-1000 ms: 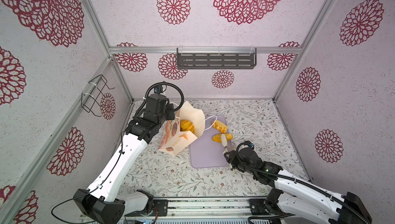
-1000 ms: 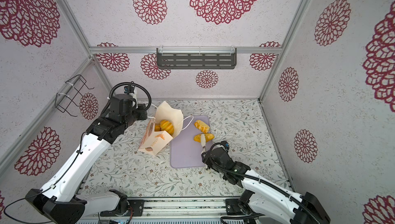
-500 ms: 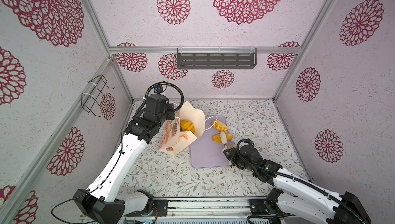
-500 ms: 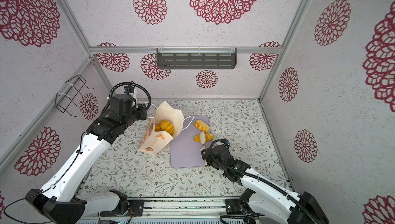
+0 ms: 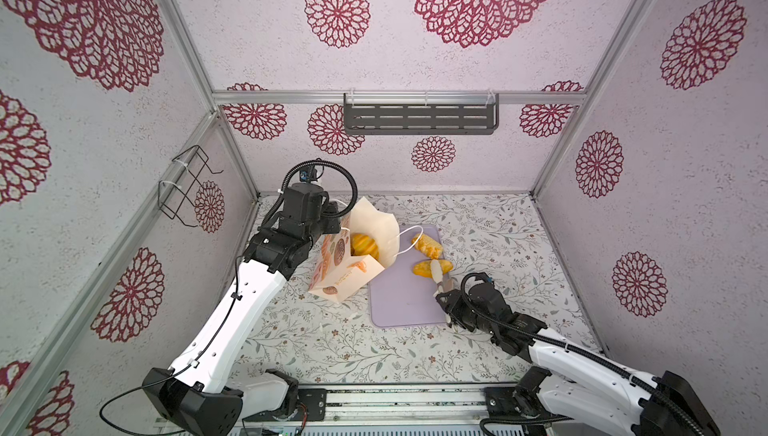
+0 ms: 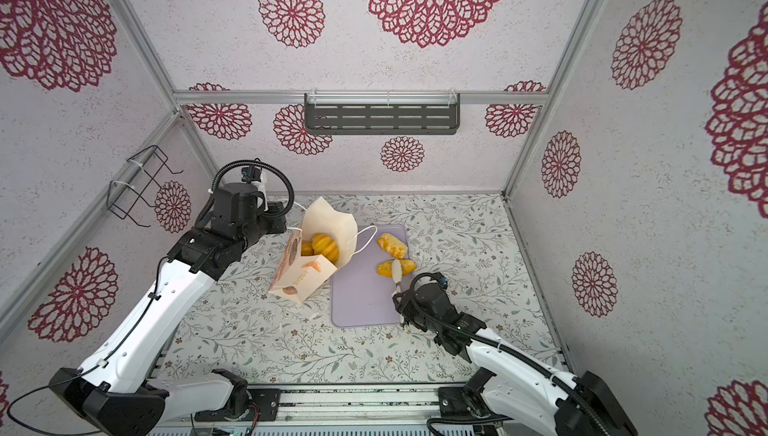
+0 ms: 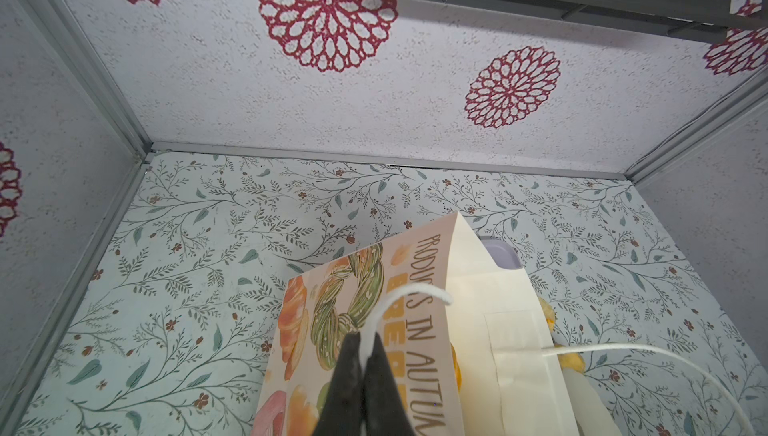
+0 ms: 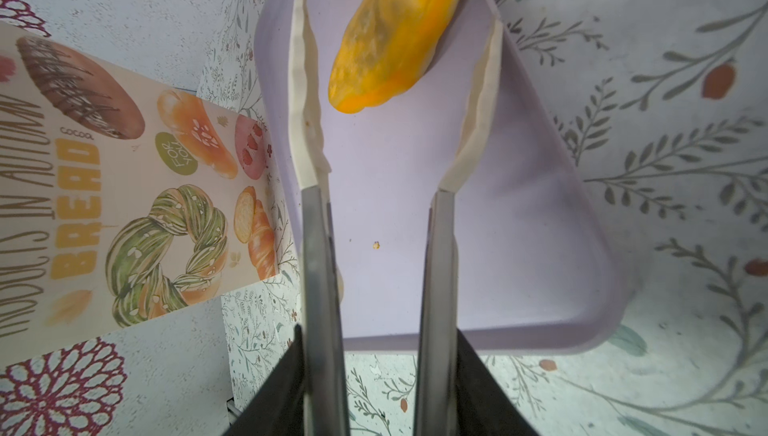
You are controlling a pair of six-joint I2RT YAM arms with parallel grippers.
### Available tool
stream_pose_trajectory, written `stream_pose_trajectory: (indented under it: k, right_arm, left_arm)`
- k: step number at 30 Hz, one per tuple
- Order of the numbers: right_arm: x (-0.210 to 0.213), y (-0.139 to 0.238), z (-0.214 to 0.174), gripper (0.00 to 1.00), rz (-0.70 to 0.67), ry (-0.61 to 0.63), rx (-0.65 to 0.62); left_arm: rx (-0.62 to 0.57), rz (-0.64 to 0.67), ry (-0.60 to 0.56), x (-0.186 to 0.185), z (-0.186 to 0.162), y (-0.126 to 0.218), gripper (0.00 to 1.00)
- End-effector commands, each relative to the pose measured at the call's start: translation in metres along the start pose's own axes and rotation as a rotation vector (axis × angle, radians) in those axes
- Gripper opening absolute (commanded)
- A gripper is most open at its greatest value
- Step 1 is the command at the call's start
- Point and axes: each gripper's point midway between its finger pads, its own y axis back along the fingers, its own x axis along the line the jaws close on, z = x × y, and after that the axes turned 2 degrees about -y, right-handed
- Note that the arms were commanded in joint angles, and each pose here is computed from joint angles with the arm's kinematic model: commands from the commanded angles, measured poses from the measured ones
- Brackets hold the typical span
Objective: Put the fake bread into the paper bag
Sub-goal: 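Lower the tongs onto the orange flat pastry and pinch it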
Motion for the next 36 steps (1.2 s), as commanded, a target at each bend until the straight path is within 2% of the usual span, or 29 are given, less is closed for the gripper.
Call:
stream_pose_trajectory:
  k: [1, 19, 36]
  right_arm:
    - [0.024, 0.0, 0.009, 0.48, 0.077, 0.005, -0.02]
    - [0.028, -0.02, 0.02, 0.41, 0.084, -0.017, -0.003]
    - [0.025, -0.014, 0.024, 0.15, 0.128, -0.031, 0.0]
  left_arm:
    - [-0.029, -0.014, 0.016, 0.0, 0.007, 0.005, 0.0]
    - [-0.029, -0.015, 0.015, 0.001, 0.007, 0.006, 0.0]
    - [-0.027, -0.014, 0.013, 0.0, 0.007, 0.005, 0.0]
